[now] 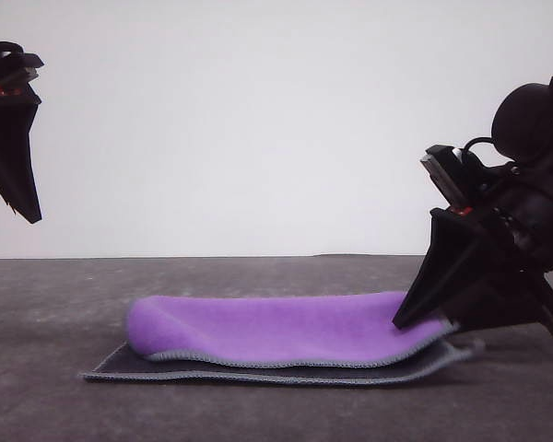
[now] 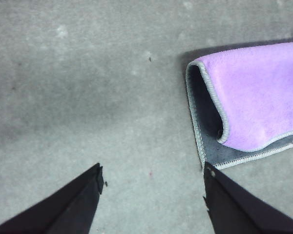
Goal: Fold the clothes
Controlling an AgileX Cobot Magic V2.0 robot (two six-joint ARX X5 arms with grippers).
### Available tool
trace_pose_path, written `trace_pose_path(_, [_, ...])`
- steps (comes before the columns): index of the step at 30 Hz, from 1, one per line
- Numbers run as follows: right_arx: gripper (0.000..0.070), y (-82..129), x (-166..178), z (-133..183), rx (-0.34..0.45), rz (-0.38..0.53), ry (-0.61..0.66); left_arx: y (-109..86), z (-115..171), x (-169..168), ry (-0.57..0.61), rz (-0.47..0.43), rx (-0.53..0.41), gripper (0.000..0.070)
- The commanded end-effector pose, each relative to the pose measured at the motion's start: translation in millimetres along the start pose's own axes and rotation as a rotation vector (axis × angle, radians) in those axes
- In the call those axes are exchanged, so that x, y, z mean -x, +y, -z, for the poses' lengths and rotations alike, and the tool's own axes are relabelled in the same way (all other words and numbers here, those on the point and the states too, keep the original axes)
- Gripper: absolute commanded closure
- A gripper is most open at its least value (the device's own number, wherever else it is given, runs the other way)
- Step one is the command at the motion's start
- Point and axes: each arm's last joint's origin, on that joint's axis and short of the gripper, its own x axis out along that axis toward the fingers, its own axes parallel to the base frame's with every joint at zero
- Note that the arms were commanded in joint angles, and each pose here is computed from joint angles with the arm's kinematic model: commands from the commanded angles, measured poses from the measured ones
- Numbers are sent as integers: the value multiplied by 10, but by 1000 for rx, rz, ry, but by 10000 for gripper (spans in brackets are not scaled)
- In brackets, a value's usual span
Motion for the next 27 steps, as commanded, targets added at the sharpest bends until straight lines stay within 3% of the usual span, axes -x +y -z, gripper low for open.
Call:
trace_pose_path(1, [686, -4, -48, -6, 0, -10, 11, -6, -29, -2, -6, 0, 3, 304])
trace_pose_path(18, [694, 523, -500, -93, 126, -222, -14, -6, -30, -1, -7, 0, 3, 304])
trace_pose_path(27, [694, 798, -861, -237, 181, -242, 33, -6, -30, -2, -8, 0, 2, 304])
